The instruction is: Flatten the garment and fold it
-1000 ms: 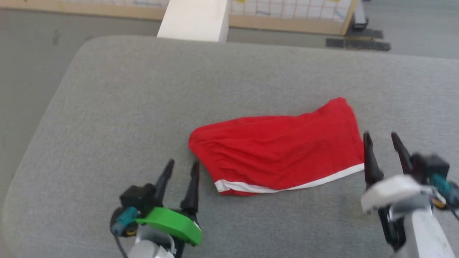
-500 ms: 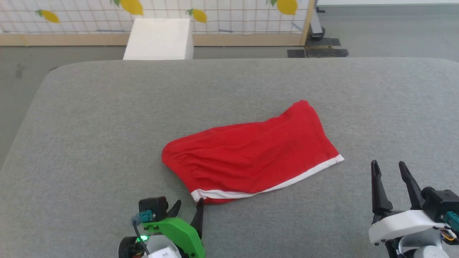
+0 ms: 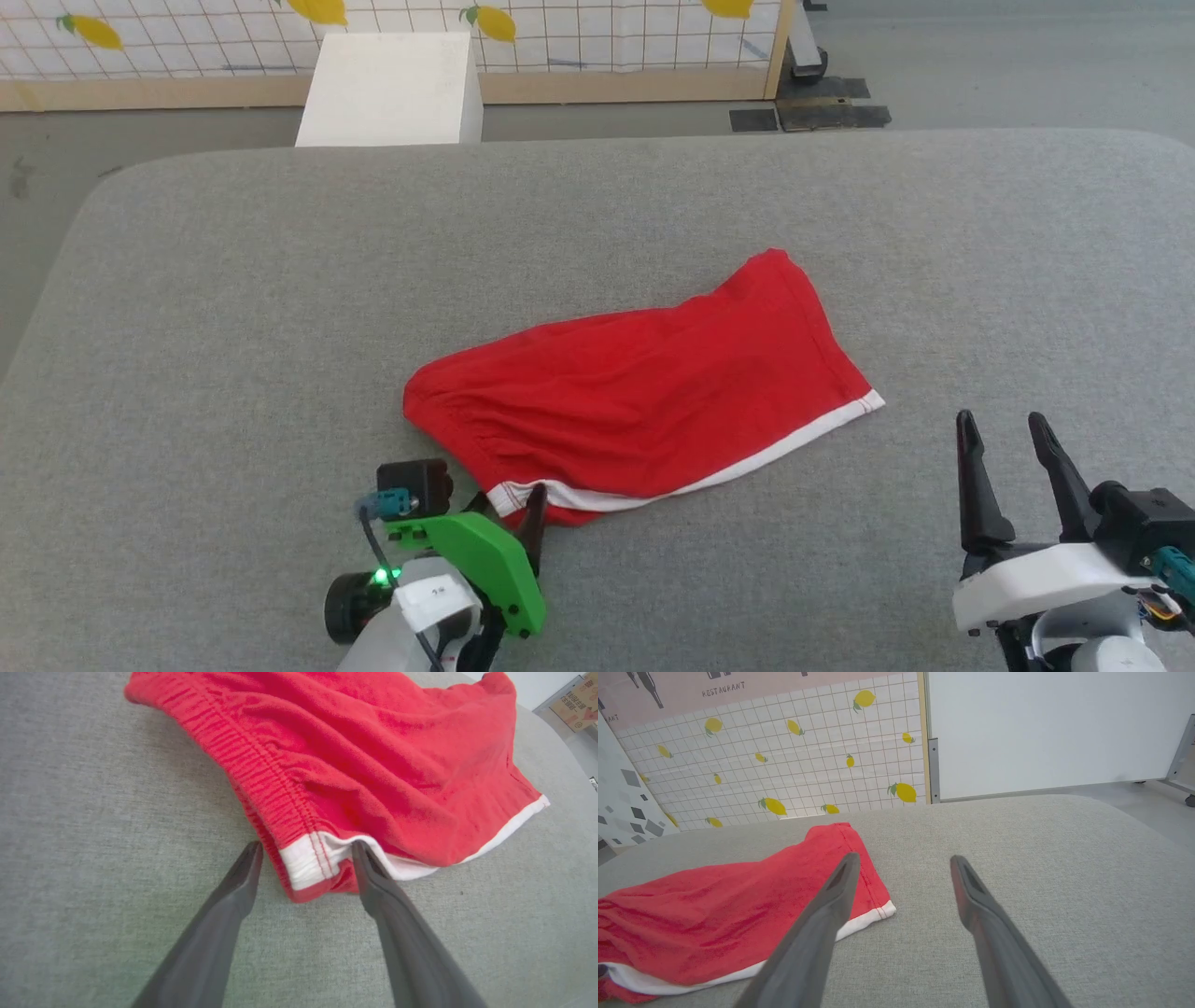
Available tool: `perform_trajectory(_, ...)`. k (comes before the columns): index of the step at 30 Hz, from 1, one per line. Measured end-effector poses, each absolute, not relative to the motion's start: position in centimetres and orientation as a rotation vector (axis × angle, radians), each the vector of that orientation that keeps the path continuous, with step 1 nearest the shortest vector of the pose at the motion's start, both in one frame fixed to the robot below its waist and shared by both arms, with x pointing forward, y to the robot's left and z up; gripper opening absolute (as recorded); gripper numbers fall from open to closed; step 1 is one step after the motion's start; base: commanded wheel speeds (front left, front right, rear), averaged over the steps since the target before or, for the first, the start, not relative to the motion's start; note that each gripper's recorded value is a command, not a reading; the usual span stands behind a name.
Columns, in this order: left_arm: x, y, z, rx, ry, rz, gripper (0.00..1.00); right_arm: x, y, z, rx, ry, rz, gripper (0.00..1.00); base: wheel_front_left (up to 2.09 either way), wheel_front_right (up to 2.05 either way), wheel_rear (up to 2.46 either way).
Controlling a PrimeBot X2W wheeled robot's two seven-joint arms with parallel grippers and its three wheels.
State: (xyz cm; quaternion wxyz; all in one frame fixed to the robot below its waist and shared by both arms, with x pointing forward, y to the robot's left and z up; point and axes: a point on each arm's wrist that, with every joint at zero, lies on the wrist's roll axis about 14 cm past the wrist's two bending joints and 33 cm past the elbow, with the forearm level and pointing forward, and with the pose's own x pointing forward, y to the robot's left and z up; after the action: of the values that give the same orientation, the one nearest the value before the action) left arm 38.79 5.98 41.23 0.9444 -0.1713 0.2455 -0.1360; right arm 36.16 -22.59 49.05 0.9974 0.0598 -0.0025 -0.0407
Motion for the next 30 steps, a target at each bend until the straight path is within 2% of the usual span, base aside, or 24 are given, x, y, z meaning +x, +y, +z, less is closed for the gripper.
perform_trajectory(3, 39.0, 5.6, 41.2, -0.347, 0.507, -0.292, 1.00, 36.2, -22.5, 48.8, 0.121, 0.001, -0.079, 1.00, 0.00, 0.00, 0.00)
perform_trajectory(4, 39.0, 5.5, 41.2, -0.345, 0.508, -0.295, 0.73, 36.2, -22.5, 48.8, 0.121, 0.003, -0.079, 1.00, 0.00, 0.00, 0.00)
perform_trajectory(5, 39.0, 5.4, 41.2, -0.342, 0.510, -0.299, 0.01, 36.2, -22.5, 48.8, 0.121, 0.004, -0.079, 1.00, 0.00, 0.00, 0.00)
perform_trajectory(11, 38.8, 5.2, 41.2, -0.333, 0.521, -0.310, 0.00, 36.3, -22.4, 48.8, 0.119, 0.003, -0.075, 1.00, 0.00, 0.00, 0.00)
perform_trajectory(16, 38.8, 5.3, 41.9, -0.333, 0.489, -0.311, 0.00, 37.0, -22.1, 48.1, 0.080, 0.066, -0.060, 1.00, 0.00, 0.00, 0.00)
perform_trajectory(23, 38.7, 5.5, 41.7, -0.326, 0.495, -0.312, 0.00, 41.4, -21.4, 46.7, 0.003, 0.238, -0.030, 1.00, 0.00, 0.00, 0.00)
perform_trajectory(30, 39.2, 5.8, 41.3, -0.325, 0.503, -0.306, 0.00, 43.5, -20.5, 41.3, -0.011, 0.558, -0.011, 1.00, 0.00, 0.00, 0.00)
